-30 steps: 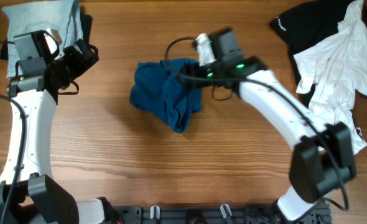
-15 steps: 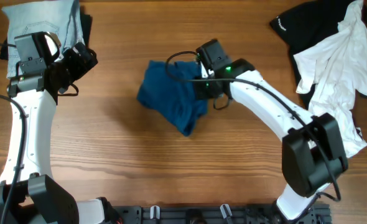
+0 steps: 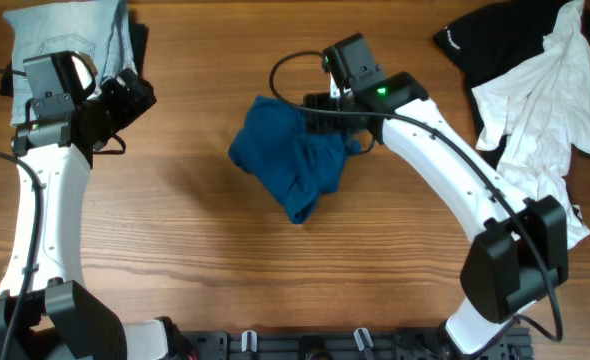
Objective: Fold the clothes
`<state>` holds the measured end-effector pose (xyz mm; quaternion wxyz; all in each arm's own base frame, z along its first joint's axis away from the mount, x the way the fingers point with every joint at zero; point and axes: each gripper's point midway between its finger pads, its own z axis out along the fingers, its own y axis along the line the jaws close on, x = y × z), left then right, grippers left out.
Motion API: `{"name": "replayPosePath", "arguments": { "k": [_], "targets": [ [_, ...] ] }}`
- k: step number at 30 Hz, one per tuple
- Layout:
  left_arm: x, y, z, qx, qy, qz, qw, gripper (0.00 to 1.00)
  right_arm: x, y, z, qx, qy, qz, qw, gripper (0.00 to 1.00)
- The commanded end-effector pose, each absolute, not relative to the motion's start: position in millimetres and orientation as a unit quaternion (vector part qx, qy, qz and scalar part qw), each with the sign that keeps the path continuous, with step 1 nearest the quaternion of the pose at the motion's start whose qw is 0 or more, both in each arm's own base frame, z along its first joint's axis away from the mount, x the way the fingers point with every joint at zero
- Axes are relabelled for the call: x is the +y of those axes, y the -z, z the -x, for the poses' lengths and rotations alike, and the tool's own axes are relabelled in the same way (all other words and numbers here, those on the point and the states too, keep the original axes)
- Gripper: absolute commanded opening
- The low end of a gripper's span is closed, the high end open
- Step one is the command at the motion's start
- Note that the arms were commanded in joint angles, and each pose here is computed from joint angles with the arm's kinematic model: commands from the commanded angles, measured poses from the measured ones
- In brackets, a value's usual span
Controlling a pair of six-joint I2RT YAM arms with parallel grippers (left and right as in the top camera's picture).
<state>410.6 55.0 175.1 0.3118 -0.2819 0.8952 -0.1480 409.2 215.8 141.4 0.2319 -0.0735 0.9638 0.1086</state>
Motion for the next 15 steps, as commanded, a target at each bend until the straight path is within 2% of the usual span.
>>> {"name": "replayPosePath", "arguments": {
  "k": [1, 4, 9, 10, 12, 13, 15],
  "targets": [
    [58.6, -175.8, -412.5, 0.897, 0.138, 0.274, 0.317, 1.0, 215.7, -138.3, -423.0, 0.959, -0.091, 0.088, 0.253, 0.84],
    [58.7, -176.3, -413.1, 0.897, 0.138, 0.273, 0.319, 1.0, 215.4, -109.3, -425.0, 0.968, -0.079, 0.079, 0.227, 0.81],
    [58.7, -176.3, -413.1, 0.897, 0.138, 0.273, 0.319, 1.0, 188.0, -93.1, -416.1, 0.979, -0.014, 0.039, 0.198, 0.5],
    [58.7, -176.3, -413.1, 0.897, 0.138, 0.273, 0.319, 1.0, 181.3, -90.1, -410.6, 0.982, -0.006, 0.037, 0.184, 0.37],
    [58.7, -176.1, -412.9, 0.897, 0.138, 0.273, 0.318, 1.0, 154.0, -83.8, -400.8, 0.986, 0.037, -0.01, 0.16, 0.19],
    [58.6, -176.1, -412.8, 0.897, 0.138, 0.273, 0.318, 1.0, 142.9, -80.4, -396.8, 0.987, 0.05, -0.023, 0.149, 0.15],
    [58.7, -176.1, -412.8, 0.897, 0.138, 0.273, 0.318, 1.0, 127.1, -66.7, -386.5, 0.991, 0.054, -0.035, 0.119, 0.12]
  ]
}}
